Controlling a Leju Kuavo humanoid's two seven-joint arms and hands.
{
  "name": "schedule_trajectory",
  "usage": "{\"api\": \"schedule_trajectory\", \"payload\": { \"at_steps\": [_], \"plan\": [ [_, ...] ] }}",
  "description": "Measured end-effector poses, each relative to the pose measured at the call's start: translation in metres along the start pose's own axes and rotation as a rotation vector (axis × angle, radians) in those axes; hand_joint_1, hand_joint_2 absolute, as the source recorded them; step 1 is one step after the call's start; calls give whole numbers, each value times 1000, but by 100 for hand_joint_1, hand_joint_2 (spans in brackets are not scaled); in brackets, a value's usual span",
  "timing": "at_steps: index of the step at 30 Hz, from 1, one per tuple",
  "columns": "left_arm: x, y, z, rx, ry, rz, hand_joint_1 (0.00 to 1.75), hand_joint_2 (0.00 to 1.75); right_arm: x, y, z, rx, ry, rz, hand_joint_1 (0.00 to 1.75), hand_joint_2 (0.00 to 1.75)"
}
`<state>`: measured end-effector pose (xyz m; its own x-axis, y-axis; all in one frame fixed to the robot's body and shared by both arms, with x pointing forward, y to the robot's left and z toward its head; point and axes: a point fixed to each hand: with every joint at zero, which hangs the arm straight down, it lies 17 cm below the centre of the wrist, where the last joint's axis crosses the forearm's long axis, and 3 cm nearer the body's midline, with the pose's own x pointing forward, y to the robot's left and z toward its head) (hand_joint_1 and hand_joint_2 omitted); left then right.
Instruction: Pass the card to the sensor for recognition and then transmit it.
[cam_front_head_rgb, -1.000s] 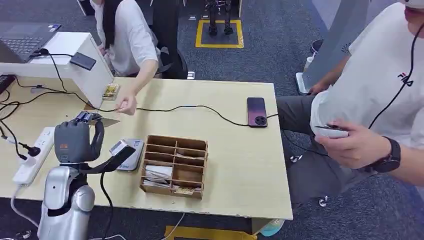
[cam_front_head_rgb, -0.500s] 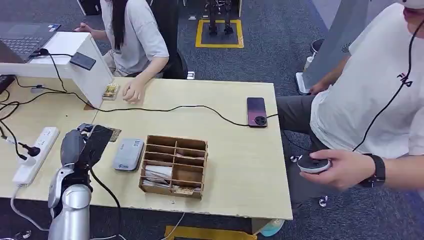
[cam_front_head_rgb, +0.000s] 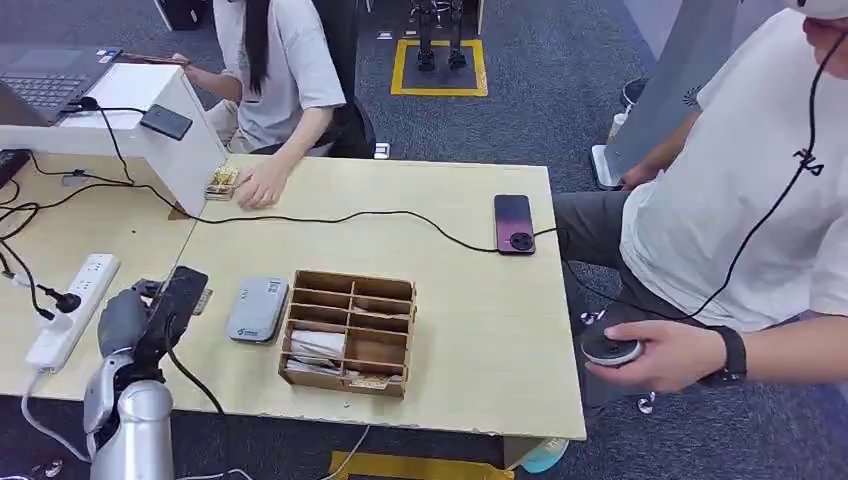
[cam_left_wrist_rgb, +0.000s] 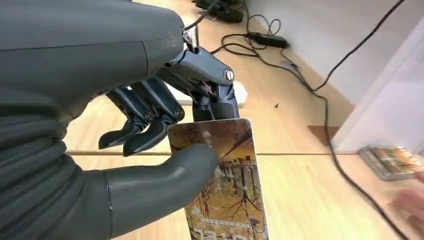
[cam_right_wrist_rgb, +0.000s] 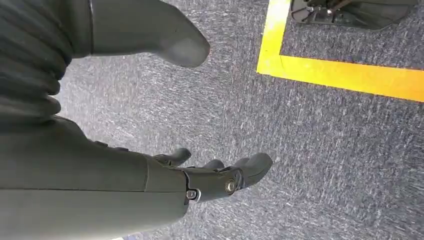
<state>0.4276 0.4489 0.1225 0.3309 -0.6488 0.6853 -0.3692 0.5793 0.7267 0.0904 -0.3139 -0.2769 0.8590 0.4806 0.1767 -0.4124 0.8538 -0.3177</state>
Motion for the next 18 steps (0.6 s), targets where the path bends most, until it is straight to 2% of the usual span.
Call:
{"api": "schedule_trajectory", "payload": {
  "at_steps": [6,11,18],
  "plan": [
    [-8,-24,12,-81,18,97,175,175,1,0,0,2,-3,11,0,175],
    [-6,-46,29,-175,25,350,175,175,3,2,0,6,-11,19,0,175],
    [-1,-45,39,-186,51,524,175,175,3,4,1,18,-12,33,0,175]
  ]
}}
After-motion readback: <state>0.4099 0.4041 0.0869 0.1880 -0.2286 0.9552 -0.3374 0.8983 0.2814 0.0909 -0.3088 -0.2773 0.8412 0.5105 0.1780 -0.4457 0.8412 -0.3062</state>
